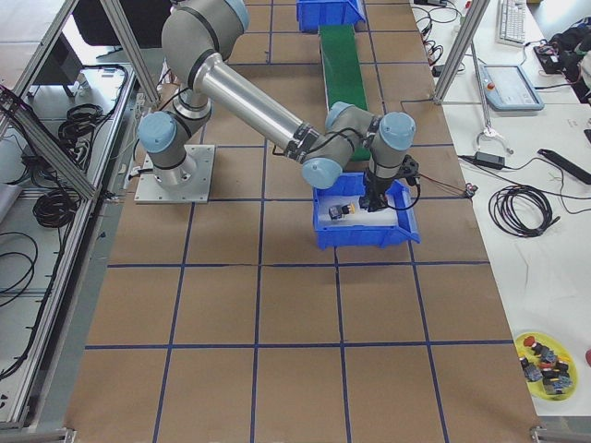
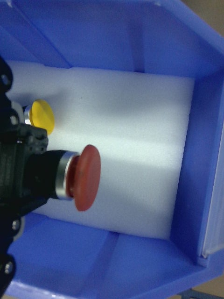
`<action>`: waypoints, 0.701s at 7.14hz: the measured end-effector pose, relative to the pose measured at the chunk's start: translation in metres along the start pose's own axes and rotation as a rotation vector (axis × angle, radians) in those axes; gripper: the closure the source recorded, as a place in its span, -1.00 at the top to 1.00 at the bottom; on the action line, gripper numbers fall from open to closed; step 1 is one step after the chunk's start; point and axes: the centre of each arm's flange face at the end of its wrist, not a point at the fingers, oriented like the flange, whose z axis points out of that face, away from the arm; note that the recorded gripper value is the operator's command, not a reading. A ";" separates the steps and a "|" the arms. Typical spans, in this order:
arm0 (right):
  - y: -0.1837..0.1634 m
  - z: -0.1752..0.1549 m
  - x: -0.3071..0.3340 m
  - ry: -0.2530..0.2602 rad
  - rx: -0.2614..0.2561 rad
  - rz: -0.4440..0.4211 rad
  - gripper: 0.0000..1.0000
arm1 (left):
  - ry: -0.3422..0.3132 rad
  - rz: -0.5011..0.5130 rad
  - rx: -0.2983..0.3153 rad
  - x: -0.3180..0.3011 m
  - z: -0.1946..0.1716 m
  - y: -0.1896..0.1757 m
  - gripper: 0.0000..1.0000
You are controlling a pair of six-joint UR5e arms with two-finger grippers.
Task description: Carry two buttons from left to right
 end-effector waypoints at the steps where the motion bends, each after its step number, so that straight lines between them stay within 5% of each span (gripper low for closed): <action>1: -0.003 0.017 0.001 -0.014 -0.017 -0.002 -0.94 | 0.000 0.000 0.000 0.000 0.000 0.000 1.00; 5: -0.018 0.061 0.005 -0.048 -0.038 -0.005 -0.94 | 0.000 0.000 0.000 0.000 0.000 0.000 1.00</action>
